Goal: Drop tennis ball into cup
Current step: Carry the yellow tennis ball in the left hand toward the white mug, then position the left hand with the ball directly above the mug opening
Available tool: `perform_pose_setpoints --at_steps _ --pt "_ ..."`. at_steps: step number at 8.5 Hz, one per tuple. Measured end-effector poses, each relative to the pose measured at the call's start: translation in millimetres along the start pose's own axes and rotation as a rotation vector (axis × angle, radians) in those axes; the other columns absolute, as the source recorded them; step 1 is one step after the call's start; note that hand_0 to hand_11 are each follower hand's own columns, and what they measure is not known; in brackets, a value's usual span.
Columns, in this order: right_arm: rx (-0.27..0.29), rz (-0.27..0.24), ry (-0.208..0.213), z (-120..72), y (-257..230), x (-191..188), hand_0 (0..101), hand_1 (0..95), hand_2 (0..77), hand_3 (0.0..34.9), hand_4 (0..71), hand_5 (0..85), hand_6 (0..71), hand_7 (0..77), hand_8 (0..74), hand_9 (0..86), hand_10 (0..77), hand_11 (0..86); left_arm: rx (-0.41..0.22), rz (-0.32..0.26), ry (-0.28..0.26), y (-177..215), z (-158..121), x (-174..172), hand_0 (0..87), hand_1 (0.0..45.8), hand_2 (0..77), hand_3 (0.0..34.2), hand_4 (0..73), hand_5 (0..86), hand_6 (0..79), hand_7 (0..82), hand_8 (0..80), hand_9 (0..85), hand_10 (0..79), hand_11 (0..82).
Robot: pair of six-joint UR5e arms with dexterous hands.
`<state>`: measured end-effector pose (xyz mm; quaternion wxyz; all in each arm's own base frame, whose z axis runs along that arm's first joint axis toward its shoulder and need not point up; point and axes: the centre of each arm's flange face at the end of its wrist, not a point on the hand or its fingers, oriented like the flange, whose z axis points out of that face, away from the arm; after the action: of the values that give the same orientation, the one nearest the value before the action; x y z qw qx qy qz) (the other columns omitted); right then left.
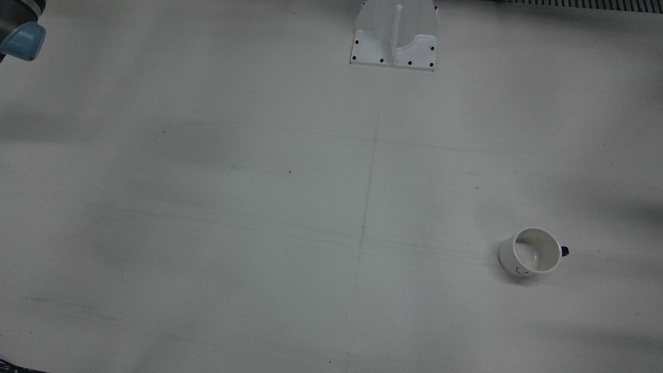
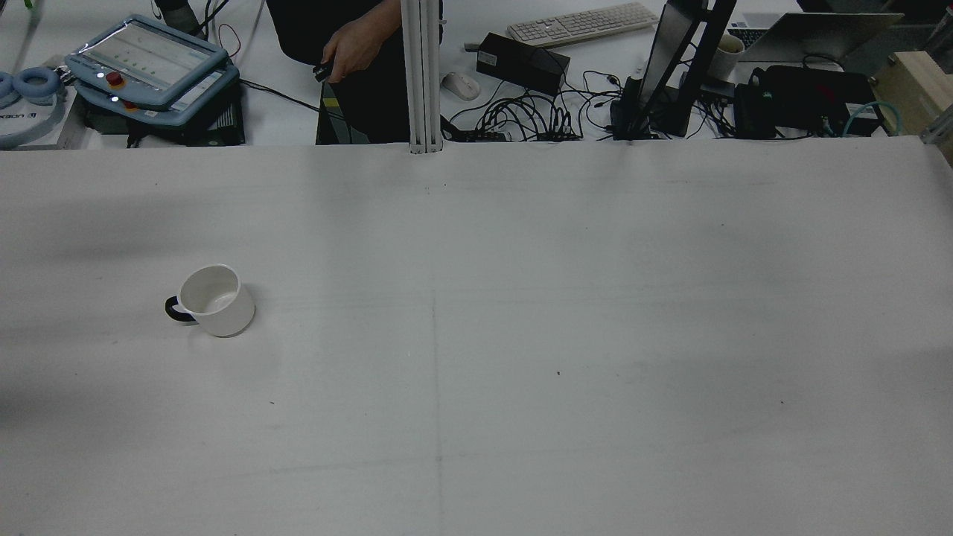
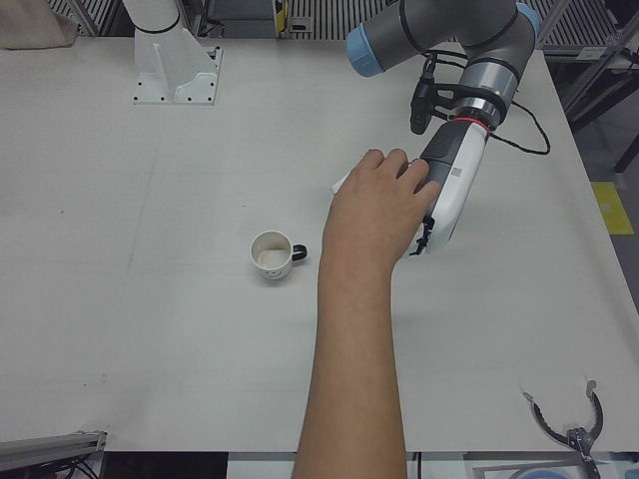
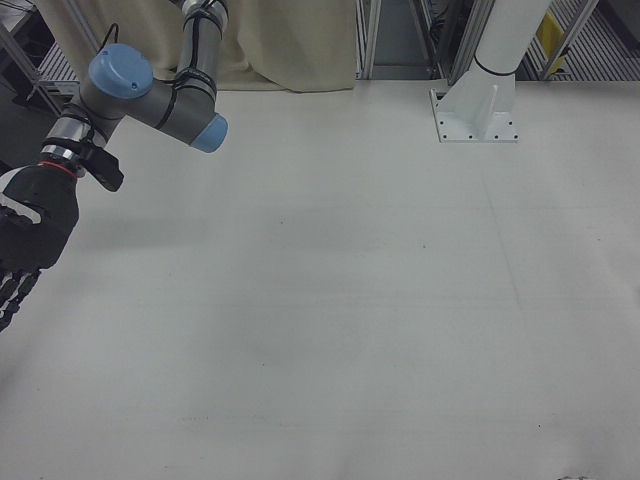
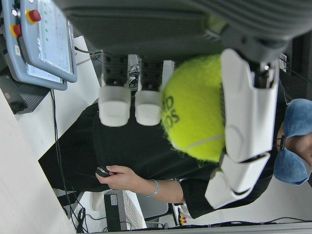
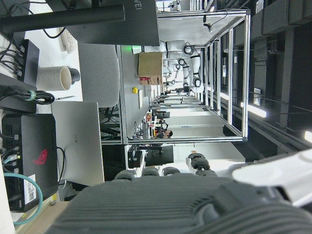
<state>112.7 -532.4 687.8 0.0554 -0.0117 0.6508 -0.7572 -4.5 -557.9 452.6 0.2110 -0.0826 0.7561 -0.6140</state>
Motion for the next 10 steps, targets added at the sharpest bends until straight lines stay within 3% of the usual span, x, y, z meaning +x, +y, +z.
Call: perform_pose_setpoints --at_steps 2,3,7,10 --pt "0.000 0.000 0.000 0.0 0 0 0 0.5 0.5 0.0 0.0 0.0 0.0 0.5 0.0 0.0 0.0 0.5 -0.020 0.010 -0.024 7 8 -14 54.0 33.8 20.2 11.2 42.0 54.0 57.3 49.1 70.4 71.4 70.4 69.8" --pt "0.000 0.000 0.000 0.0 0 0 0 0.5 0.5 0.0 0.0 0.0 0.0 0.0 0.0 0.0 0.0 0.5 -0.042 0.022 -0.055 15 19 -35 57.2 33.8 20.2 11.2 42.0 54.0 57.3 49.1 70.4 71.4 62.2 69.8" --pt "0.000 0.000 0.000 0.0 0 0 0 0.5 0.5 0.0 0.0 0.0 0.0 0.5 0.0 0.0 0.0 0.5 -0.093 0.079 -0.107 51 40 -110 60.3 33.8 19.6 11.3 42.5 54.0 57.3 49.1 70.4 71.4 20.7 33.8" --pt "0.000 0.000 0.000 0.0 0 0 0 0.5 0.5 0.0 0.0 0.0 0.0 0.5 0.0 0.0 0.0 0.5 -0.080 0.070 -0.124 56 50 -166 60.3 33.8 20.2 11.4 42.5 54.0 57.3 49.1 70.4 71.4 22.9 35.5"
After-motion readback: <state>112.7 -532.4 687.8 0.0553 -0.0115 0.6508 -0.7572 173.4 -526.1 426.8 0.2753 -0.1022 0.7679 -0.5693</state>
